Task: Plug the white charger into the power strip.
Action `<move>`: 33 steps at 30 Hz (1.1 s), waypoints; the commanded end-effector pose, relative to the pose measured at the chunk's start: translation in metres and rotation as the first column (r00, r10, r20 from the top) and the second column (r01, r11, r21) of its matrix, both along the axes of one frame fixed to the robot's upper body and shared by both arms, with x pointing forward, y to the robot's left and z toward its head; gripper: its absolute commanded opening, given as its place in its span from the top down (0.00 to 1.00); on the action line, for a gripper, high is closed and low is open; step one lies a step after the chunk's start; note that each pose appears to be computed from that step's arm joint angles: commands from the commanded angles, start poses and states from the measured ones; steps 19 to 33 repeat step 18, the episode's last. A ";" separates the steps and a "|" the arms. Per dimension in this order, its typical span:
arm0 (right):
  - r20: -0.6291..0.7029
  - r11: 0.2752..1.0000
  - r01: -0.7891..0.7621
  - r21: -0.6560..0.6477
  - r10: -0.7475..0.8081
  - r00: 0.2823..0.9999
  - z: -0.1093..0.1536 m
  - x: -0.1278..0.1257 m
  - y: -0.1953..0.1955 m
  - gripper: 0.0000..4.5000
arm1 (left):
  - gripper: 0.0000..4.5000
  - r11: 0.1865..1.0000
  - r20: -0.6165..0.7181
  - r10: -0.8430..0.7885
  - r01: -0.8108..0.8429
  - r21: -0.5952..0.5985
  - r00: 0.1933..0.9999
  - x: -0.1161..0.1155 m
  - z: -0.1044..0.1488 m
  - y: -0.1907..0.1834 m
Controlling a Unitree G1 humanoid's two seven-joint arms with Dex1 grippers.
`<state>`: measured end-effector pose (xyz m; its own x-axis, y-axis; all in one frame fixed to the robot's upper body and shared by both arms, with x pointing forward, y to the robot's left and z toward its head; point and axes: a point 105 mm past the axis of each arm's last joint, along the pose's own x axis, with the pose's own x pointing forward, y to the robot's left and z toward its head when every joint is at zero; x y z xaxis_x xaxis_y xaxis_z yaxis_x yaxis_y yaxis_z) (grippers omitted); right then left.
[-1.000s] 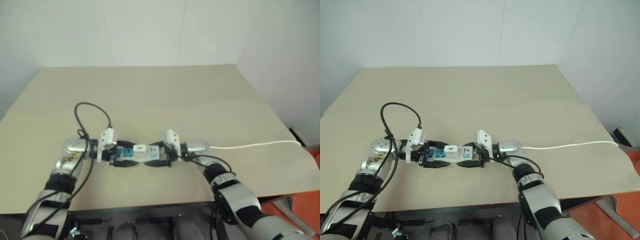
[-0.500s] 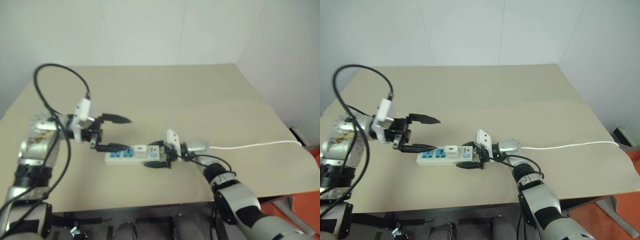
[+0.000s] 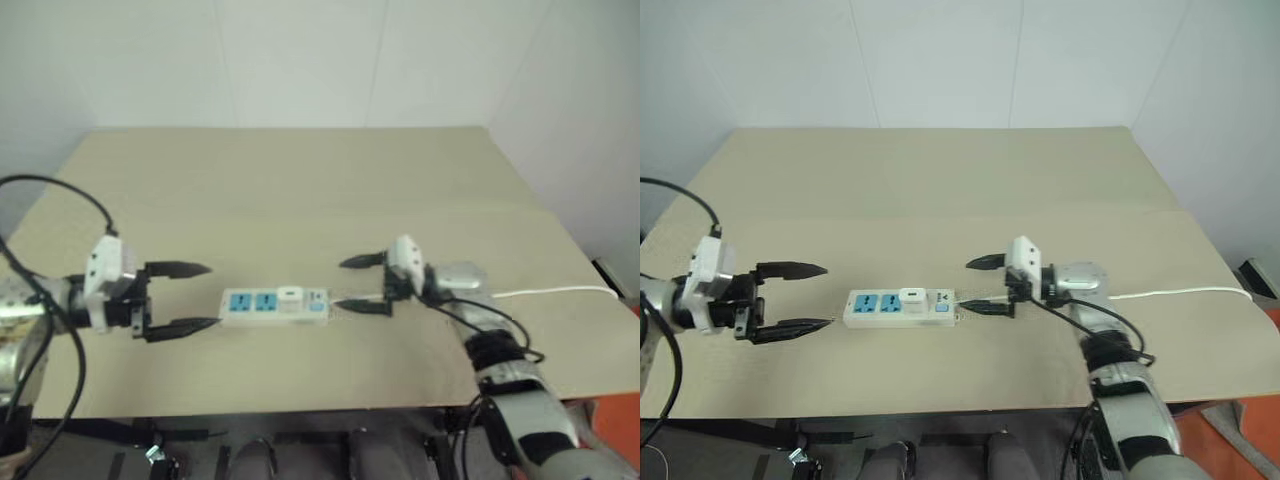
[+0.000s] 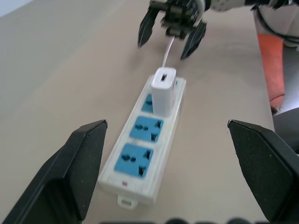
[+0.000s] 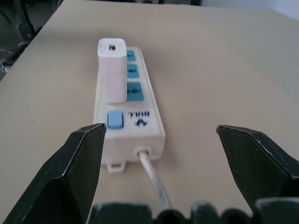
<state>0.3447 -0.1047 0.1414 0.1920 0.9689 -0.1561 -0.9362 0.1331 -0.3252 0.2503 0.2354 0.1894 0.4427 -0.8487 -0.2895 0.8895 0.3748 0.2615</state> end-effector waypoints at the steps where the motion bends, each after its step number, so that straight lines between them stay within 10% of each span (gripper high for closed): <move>1: 0.050 0.999 0.038 0.002 -0.038 0.998 0.021 -0.001 -0.022 0.01 | 0.00 0.997 0.047 0.079 -0.080 0.022 0.996 -0.011 0.012 0.016; 33: 0.054 0.996 0.085 -0.019 -0.084 0.995 0.032 -0.006 -0.046 0.01 | 0.00 0.988 0.018 0.154 -0.154 0.005 0.988 -0.026 0.004 0.025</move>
